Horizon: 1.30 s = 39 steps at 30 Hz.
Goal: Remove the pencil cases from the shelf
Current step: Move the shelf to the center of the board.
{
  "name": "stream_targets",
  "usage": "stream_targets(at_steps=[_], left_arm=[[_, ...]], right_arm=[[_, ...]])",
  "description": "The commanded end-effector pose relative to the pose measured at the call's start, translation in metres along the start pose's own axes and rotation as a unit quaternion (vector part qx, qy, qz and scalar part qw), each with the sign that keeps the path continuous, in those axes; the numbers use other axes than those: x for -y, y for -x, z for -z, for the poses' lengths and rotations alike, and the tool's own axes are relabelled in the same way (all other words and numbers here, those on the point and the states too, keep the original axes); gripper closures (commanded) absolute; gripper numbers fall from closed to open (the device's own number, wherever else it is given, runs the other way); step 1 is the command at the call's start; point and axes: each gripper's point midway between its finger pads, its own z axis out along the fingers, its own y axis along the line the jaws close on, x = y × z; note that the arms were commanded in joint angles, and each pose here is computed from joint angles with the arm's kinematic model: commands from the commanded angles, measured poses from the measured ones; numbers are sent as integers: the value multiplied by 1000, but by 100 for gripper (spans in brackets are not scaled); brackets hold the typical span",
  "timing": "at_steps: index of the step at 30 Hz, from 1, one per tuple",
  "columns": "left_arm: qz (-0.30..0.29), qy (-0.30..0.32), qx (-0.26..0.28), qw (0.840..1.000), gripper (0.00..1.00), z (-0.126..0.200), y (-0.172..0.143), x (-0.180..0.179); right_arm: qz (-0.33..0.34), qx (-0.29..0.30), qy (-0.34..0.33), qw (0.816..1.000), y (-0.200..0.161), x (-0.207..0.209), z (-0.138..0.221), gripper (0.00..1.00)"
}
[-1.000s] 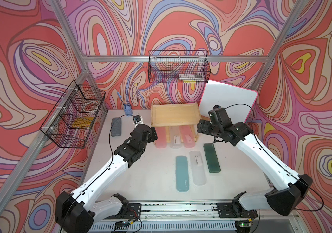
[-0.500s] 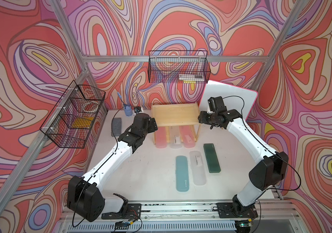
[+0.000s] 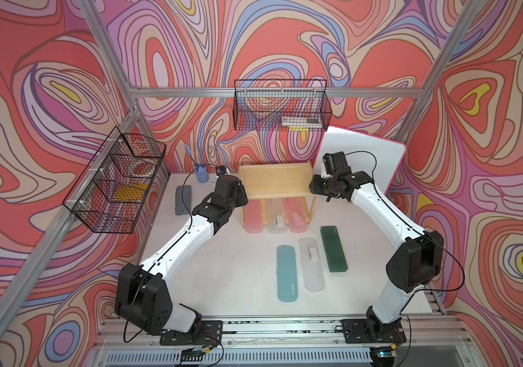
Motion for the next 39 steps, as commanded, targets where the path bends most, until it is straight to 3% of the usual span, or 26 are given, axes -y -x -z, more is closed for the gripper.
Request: stream_targets(at_steps=[1, 7, 13, 20, 23, 25, 26, 28, 30, 33, 39], left_arm=[[-9, 8, 5, 1000, 50, -6, 8, -1], [-10, 16, 1, 1000, 68, -17, 7, -2], [-7, 26, -2, 1000, 75, -32, 6, -8], [7, 30, 2, 1000, 75, -55, 17, -16], [10, 32, 3, 999, 67, -64, 24, -20], [11, 31, 6, 999, 51, -66, 28, -20], [10, 29, 8, 999, 43, -66, 30, -20], [11, 25, 13, 1000, 31, -61, 33, -19], [17, 18, 22, 999, 21, -51, 38, -18], [34, 5, 41, 999, 16, -28, 49, -16], [112, -43, 76, 990, 12, 39, 56, -18]], right_arm=[[-6, -13, -5, 1000, -4, 4, -14, 74], [-17, -16, 4, 1000, -6, 1, -22, 88], [-27, -20, 12, 999, -6, -3, -33, 93], [-40, -17, 20, 999, 4, -9, -53, 93], [-46, -20, 32, 998, 8, -15, -62, 90], [-49, -18, 35, 998, 10, -17, -64, 76], [-49, -15, 35, 998, 11, -17, -63, 65], [-52, -1, 37, 998, 16, -17, -57, 34], [-52, 20, 43, 998, 24, -19, -43, 17], [-49, 48, 48, 996, 34, -22, -16, 2], [-33, 103, 59, 992, 42, -27, 49, 2]])
